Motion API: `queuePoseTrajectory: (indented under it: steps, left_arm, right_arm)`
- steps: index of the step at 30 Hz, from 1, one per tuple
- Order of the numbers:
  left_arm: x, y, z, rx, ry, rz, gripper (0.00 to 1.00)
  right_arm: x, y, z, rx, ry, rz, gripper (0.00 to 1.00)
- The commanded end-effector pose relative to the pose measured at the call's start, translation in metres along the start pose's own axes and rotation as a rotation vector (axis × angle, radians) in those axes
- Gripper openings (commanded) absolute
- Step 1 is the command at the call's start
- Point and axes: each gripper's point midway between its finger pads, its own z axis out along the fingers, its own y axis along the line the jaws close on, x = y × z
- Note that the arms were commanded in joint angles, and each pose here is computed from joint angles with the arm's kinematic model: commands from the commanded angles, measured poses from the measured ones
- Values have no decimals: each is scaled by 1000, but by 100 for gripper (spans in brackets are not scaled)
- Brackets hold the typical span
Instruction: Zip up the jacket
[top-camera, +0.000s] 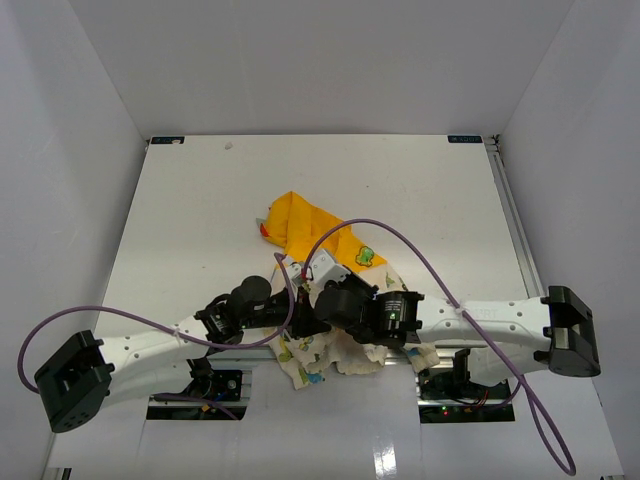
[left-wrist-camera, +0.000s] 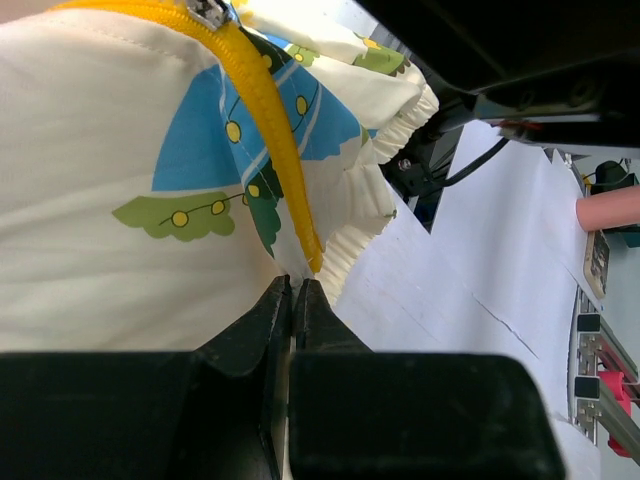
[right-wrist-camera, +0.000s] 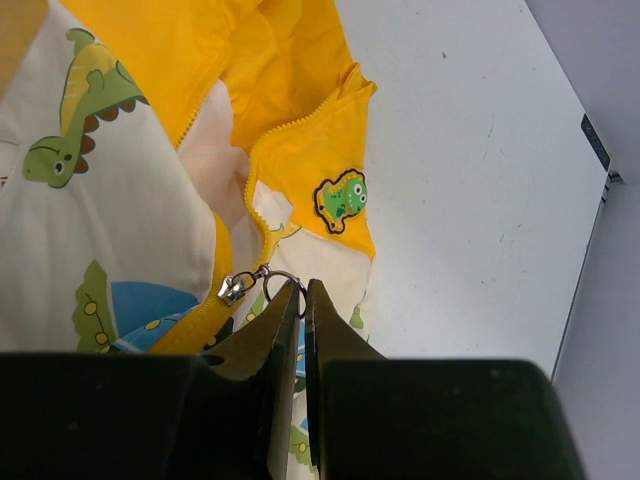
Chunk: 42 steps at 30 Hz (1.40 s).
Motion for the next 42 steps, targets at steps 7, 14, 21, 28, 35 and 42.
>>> queuePoseTrajectory:
  steps: [7,14,21,28,35,42]
  left_arm:
    - [13,-12,-7,43,46,-58,0]
    - [5,-11,-13,-1,19,-73,0]
    - [-1,-2,-13,-64,-2,-82,0]
    - [-5,0,-15,-83,-28,-93,0]
    - [-3,-4,-15,-46,-30,-69,0]
    - [-14,18,-9,-175,-65,-75,0]
  right_arm:
    - [-36,-51,11,106,-123,223,8]
    - [-61,-96,71,113,-127,316,8]
    - [-59,-130,121,156,-115,350,8]
    - [-55,-166,162,216,-103,362,8]
    - [-45,-219,209,359,-65,378,8]
    - [-49,-261,260,405,-84,379,8]
